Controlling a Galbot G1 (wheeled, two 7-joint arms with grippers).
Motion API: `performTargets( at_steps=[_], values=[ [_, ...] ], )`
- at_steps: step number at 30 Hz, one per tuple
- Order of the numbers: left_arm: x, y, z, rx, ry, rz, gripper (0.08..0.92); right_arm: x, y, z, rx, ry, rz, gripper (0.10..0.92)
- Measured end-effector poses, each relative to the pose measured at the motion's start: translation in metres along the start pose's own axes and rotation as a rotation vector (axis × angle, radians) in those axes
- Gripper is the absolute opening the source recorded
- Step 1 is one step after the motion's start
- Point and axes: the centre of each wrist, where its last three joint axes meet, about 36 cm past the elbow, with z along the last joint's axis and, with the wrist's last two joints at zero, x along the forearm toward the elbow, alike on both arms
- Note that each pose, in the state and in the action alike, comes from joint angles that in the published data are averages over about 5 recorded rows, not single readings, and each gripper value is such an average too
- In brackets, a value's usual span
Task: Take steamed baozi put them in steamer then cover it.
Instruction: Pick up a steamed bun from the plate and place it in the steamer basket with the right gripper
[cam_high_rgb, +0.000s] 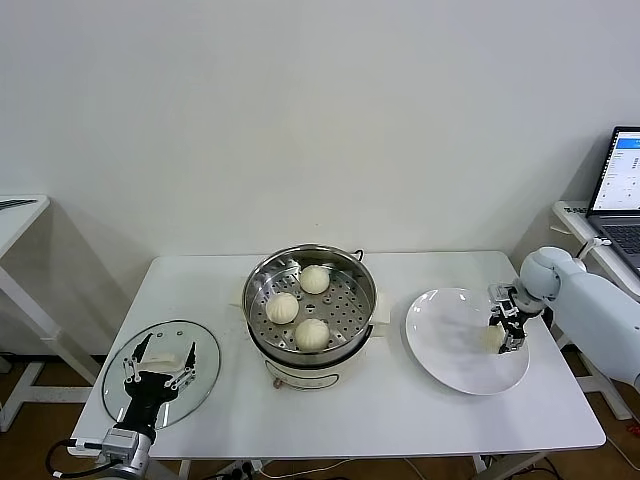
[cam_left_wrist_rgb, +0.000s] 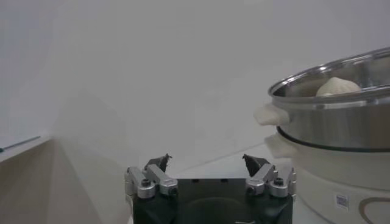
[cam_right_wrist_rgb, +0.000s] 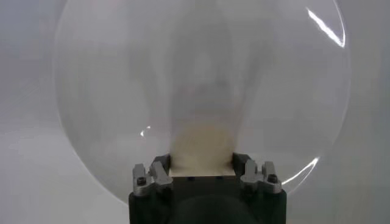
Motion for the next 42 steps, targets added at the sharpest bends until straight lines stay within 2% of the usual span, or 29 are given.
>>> performTargets(
  at_steps=[7,13,21,28,35,42],
  values=[
    [-0.001,-0.001,-0.001,0.001,-0.005,0.001,0.823,0.028,-0.002,-0.002,-0.011,-0.023,0.012,0.662],
    [-0.002,-0.001,-0.004,-0.001,-0.012,0.001,0.823,0.083,-0.008,-0.019,-0.024,-0.068,0.052,0.662],
    [0.000,0.003,-0.005,-0.009,-0.015,0.007,0.823,0.169,-0.008,-0.082,0.014,-0.153,0.095,0.662],
    [-0.002,0.004,-0.008,-0.013,-0.025,0.014,0.823,0.225,0.007,-0.141,0.064,-0.207,0.088,0.662],
    [-0.004,0.004,-0.007,-0.009,-0.026,0.016,0.823,0.251,0.014,-0.198,0.098,-0.238,0.055,0.663],
    [-0.006,0.006,-0.005,-0.005,-0.024,0.010,0.823,0.254,0.007,-0.259,0.152,-0.231,0.019,0.671]
  ],
)
